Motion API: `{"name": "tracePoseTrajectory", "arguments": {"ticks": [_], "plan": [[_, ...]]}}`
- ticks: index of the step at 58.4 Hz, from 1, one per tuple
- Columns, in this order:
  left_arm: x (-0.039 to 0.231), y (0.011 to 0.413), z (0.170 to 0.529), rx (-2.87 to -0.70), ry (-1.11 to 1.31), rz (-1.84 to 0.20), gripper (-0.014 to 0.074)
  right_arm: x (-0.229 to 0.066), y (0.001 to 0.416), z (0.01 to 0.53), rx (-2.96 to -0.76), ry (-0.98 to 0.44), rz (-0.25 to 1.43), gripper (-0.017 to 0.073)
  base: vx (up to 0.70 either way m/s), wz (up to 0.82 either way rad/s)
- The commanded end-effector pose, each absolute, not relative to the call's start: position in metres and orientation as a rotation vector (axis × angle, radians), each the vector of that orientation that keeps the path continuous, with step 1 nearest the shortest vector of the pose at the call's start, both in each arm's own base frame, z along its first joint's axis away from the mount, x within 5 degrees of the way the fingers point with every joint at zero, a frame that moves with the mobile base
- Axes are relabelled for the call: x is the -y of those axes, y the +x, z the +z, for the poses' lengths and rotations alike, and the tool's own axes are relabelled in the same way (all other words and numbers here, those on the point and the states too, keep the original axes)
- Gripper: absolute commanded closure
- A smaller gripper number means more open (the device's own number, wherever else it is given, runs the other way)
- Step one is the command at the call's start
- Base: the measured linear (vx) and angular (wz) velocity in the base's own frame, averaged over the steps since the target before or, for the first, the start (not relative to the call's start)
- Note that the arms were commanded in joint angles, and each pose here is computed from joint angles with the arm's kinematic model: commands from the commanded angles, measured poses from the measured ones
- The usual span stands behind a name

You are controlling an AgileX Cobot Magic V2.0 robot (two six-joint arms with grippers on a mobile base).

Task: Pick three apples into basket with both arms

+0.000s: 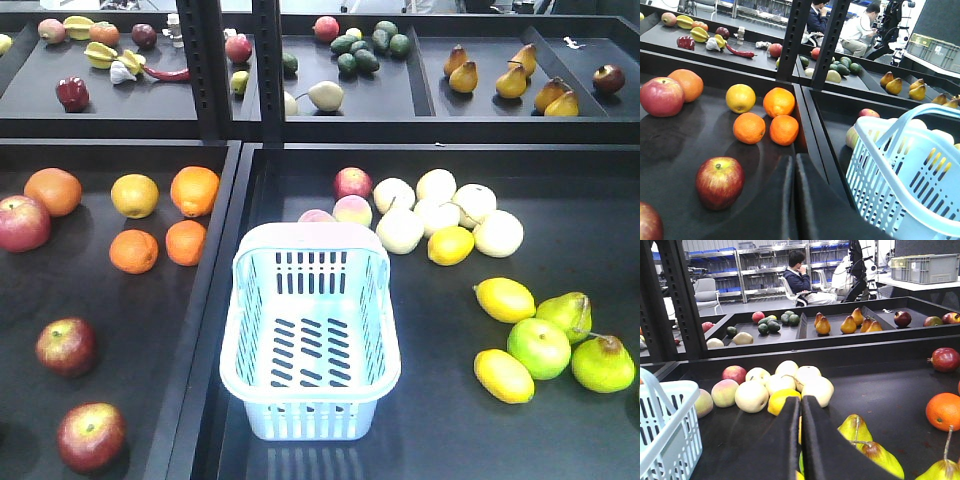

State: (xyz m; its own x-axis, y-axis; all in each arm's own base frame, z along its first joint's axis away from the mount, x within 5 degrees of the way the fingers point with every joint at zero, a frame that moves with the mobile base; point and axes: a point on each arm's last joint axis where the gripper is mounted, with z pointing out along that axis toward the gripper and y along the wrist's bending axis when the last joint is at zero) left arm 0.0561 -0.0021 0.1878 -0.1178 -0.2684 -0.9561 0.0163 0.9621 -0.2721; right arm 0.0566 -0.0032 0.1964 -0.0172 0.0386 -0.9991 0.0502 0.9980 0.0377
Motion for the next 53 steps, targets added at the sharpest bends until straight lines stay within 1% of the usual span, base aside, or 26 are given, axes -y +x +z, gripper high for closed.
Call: {"name": "tracePoseTrajectory", "arguments": {"ticks": [1,53], "plan": [[0.0029,0.0545,0.2035,-1.569,-0.175,-0.271,0.0599,0.0026,0.0561,0.1995,-1.516,0.050,-0.018,0.0564,0.05,-0.02],[0.0029,0.0545,0.2035,-1.569,-0.175,-0.271,0.0599,0.0026,0.0561,0.1995,-1.516,0.050,-0.018,0.0564,0.05,-0.03]]}}
